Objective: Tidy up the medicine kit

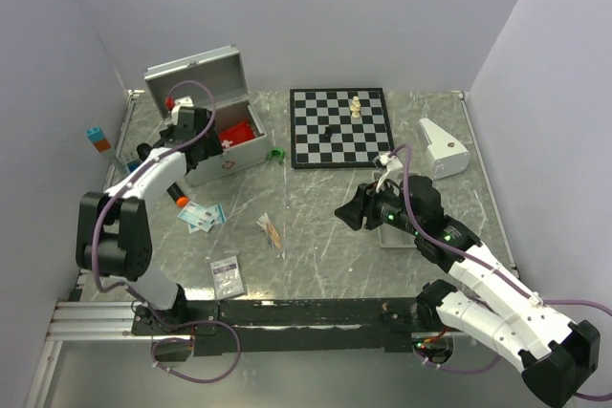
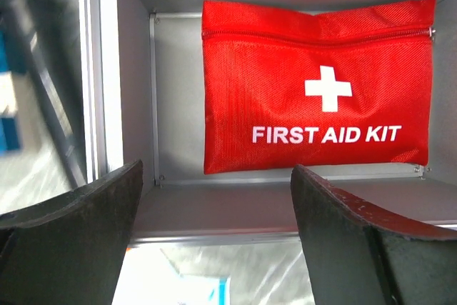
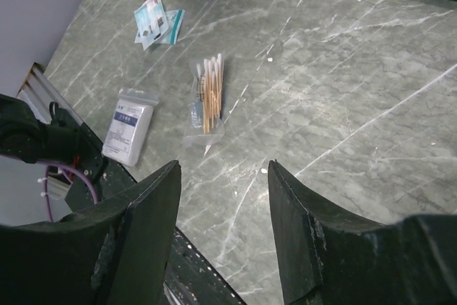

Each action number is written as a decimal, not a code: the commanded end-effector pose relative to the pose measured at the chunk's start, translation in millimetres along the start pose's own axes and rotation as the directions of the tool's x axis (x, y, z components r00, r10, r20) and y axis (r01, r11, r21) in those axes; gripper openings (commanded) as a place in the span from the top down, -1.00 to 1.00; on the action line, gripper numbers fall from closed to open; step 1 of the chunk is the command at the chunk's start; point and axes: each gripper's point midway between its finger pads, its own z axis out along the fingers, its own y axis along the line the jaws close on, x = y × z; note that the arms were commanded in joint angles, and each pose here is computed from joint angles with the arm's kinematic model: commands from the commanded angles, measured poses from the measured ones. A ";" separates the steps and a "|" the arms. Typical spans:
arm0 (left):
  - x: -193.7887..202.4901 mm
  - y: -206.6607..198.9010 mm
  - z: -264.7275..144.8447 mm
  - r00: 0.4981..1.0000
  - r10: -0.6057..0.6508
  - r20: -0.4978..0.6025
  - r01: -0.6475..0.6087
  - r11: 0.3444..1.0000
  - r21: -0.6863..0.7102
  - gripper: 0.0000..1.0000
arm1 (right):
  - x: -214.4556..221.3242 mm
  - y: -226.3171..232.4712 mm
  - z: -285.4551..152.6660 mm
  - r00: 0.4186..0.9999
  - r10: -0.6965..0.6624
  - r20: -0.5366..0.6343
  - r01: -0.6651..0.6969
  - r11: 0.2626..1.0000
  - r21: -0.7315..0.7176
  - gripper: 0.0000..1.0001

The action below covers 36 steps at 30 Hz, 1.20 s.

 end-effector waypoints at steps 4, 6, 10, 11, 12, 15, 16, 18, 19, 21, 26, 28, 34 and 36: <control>-52.9 4.8 -52.3 0.983 -0.129 0.127 0.128 0.992 0.020 -0.86 | -24.1 8.4 -5.2 0.998 -0.042 0.056 0.042 0.999 0.001 -0.18; -70.4 6.9 -73.0 0.970 -0.159 0.182 0.154 0.987 0.040 -0.93 | -26.1 5.9 -7.3 0.997 -0.046 0.059 0.045 0.999 0.022 -0.18; -91.3 2.6 -119.9 0.933 -0.225 0.281 0.192 0.972 0.139 -0.97 | -24.7 -20.1 -7.2 0.998 0.001 0.066 -0.012 0.986 0.168 -0.18; -93.8 -3.4 -135.6 0.919 -0.249 0.305 0.198 0.962 0.187 -0.96 | -23.6 -30.9 -7.7 0.998 0.022 0.067 -0.037 0.972 0.230 -0.18; -93.9 -12.8 -147.9 0.909 -0.269 0.318 0.193 0.949 0.250 -0.93 | -20.6 -46.0 -8.7 0.997 0.042 0.067 -0.061 0.948 0.311 -0.18; -64.5 -58.0 -185.3 0.906 -0.324 0.271 0.160 0.857 0.491 -0.89 | -11.2 -88.7 -19.6 0.997 0.059 0.056 -0.079 0.847 0.525 -0.18; -53.7 -72.3 -198.1 0.909 -0.335 0.250 0.149 0.818 0.555 -0.89 | -10.8 -97.2 -23.7 0.997 0.060 0.051 -0.079 0.822 0.564 -0.19; -21.3 -93.2 -212.1 0.926 -0.333 0.178 0.153 0.761 0.630 -0.85 | -4.9 -113.4 -28.5 0.997 0.070 0.030 -0.073 0.774 0.629 -0.22; -7.3 -104.0 -221.6 0.934 -0.326 0.149 0.148 0.729 0.668 -0.84 | -2.8 -121.8 -30.8 0.997 0.074 0.027 -0.074 0.749 0.658 -0.23; 21.6 -117.2 -230.2 0.949 -0.298 0.100 0.147 0.704 0.695 -0.84 | 3.5 -137.2 -32.5 0.996 0.093 0.011 -0.075 0.713 0.698 -0.24; 83.6 -136.5 -249.1 0.978 -0.211 0.009 0.140 0.678 0.721 -0.84 | 26.6 -162.5 -20.6 0.988 0.140 -0.068 -0.044 0.670 0.741 -0.22; 105.7 -139.8 -252.6 0.983 -0.182 -0.020 0.140 0.677 0.723 -0.83 | 34.7 -164.0 -8.8 0.981 0.162 -0.107 -0.035 0.688 0.725 -0.19; 145.7 -138.9 -263.1 0.990 -0.123 -0.072 0.136 0.662 0.737 -0.82 | 48.3 -178.1 8.9 0.946 0.195 -0.261 0.069 0.663 0.745 -0.10; 148.3 -132.5 -260.8 0.990 -0.121 -0.069 0.133 0.678 0.723 -0.82 | 49.9 -178.5 15.9 0.933 0.197 -0.302 0.094 0.675 0.731 -0.07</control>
